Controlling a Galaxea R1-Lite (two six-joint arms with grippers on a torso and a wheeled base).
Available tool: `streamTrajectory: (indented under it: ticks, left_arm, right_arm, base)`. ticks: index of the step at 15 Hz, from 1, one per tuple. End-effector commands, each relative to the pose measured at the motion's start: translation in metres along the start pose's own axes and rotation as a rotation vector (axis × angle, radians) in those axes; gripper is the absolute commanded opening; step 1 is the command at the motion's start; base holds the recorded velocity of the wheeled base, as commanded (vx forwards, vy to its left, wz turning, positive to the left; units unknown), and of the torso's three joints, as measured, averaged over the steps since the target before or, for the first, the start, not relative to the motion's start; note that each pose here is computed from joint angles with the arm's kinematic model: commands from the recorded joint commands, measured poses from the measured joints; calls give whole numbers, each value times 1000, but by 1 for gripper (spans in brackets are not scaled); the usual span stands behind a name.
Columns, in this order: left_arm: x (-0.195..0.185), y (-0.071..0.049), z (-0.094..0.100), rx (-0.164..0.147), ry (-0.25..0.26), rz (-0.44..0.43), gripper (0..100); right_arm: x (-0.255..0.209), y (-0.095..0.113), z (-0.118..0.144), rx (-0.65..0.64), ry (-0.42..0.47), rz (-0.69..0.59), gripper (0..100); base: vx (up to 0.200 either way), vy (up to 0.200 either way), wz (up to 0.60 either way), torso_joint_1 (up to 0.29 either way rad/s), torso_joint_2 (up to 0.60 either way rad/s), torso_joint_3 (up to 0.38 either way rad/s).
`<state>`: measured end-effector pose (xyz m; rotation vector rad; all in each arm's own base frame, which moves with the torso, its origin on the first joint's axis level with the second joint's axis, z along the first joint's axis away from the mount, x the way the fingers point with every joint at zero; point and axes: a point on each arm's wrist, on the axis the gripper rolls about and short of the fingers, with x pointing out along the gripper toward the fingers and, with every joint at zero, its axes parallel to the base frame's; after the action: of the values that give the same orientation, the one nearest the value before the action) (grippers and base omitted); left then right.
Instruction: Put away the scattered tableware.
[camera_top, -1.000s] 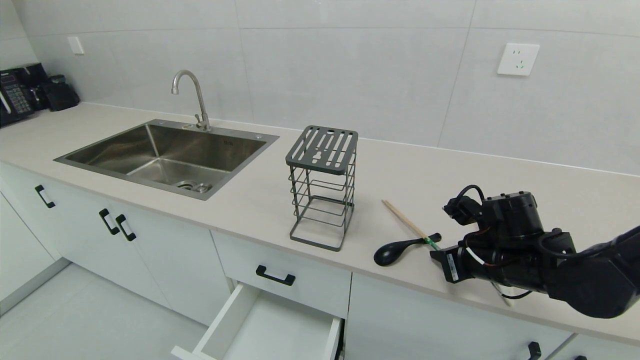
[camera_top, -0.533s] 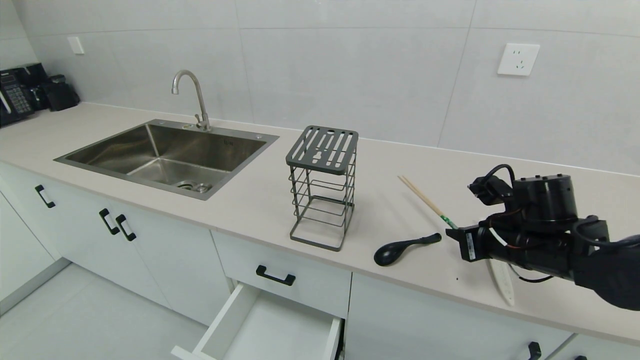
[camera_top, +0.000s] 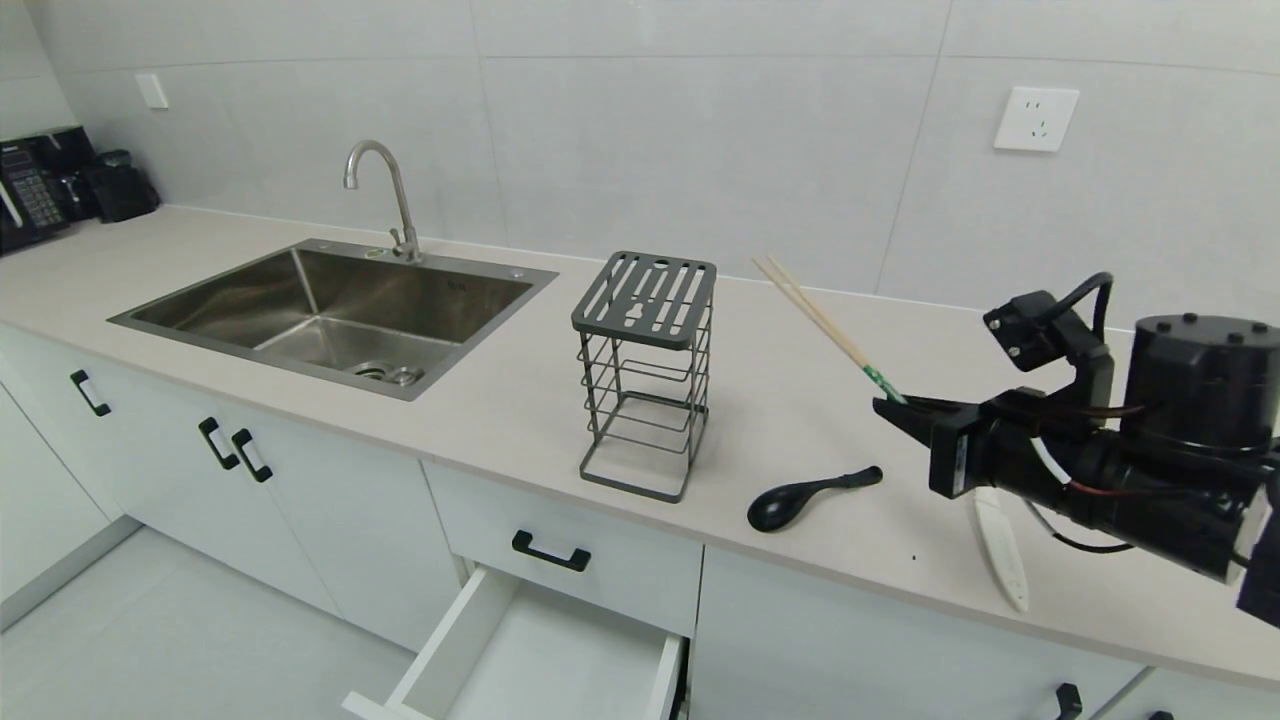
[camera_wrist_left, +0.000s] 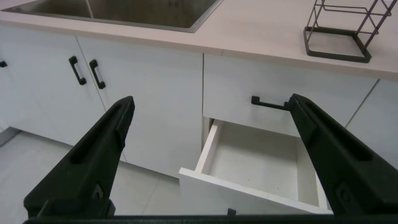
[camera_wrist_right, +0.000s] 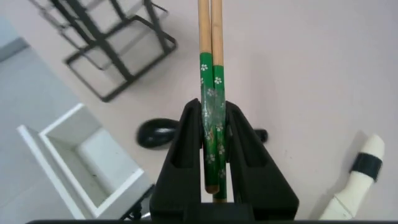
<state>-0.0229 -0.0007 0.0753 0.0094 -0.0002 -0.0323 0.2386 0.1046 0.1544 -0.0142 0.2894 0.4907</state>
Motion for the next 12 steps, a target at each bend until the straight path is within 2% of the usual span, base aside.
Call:
streamTrajectory:
  ticks: [1,2,3,6,9,10,12]
  left_arm:
    - [0,0,0,0,2,0,100]
    - [0,0,0,0,2,0,100]
    - [0,0,0,0,2,0,100]
    - [0,0,0,0,2,0,100]
    - [0,0,0,0,2,0,100]
    - [0,0,0,0,2,0,100]
    - [0,0,0,0,2,0,100]
  right_arm:
    - [-14,12,13,-15,-83,48,0]
    - [-20,20,21,-28,-142,87,0]
    - [-25,25,24,-34,-164,116,0]
    - [-36,47,24,-59,-174,241,0]
    - [-42,85,16,-96,-144,460,0]
    - [-39,92,12,-102,-123,493,0]
    - [-16,112,-11,-138,-10,546,0]
  base:
    - [0,0,0,0,0,0]
    - [0,0,0,0,0,0]
    - [0,0,0,0,0,0]
    - [0,0,0,0,0,0]
    - [0,0,0,0,0,0]
    - [0,0,0,0,0,0]
    - [0,0,0,0,0,0]
